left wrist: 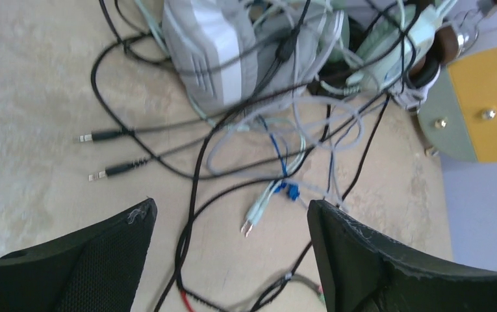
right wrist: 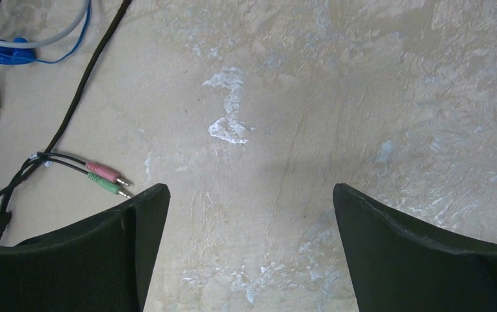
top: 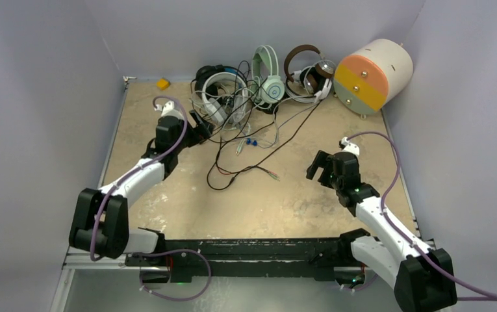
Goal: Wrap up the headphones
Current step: Pick up the headphones from the center of the board.
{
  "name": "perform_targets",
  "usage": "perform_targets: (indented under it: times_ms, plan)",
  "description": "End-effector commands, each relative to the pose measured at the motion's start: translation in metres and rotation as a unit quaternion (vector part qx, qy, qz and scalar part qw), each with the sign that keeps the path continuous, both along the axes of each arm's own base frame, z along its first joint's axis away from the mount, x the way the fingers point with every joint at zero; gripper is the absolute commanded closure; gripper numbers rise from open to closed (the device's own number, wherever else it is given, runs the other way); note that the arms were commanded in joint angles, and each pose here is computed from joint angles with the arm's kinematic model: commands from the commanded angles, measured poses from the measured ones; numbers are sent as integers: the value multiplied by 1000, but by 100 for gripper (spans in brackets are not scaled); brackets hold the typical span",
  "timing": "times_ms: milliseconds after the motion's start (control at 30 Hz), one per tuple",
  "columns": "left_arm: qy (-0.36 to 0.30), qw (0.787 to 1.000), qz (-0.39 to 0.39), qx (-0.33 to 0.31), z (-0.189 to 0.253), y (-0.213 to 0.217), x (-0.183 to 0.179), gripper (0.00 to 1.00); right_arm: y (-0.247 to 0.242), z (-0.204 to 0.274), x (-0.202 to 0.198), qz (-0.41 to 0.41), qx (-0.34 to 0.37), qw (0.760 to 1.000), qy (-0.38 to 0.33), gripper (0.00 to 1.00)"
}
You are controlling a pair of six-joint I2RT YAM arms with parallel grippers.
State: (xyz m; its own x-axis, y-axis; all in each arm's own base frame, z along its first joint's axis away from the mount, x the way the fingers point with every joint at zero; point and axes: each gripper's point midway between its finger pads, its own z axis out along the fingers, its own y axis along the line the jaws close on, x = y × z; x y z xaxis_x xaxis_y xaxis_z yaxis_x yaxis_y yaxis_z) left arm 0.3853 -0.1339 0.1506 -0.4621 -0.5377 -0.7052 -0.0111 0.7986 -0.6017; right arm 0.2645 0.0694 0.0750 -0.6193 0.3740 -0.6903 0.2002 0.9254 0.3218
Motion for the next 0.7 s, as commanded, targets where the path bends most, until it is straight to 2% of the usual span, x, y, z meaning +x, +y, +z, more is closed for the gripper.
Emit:
perform_targets:
  times_ms: [0,67,233,333,467,600,667]
  plan:
    - [-17,1000,21,-4,21,23,39,16,0,8,2,3,3,999,-35,1]
    - [-30,999,22,-14,30,30,55,16,0,10,1,4,5,999,-42,1]
    - [-9,999,35,13,32,40,95,25,0,11,1,5,6,999,-48,1]
    - [-23,999,25,37,35,40,119,27,0,10,2,5,5,999,-45,1]
    - [-88,991,-26,98,54,33,149,26,1,9,3,7,5,999,-44,2]
    - [-164,969,-82,164,72,20,171,23,1,9,3,9,6,999,-45,2]
    - [-178,960,-100,192,78,16,184,23,1,9,3,10,6,999,-47,2]
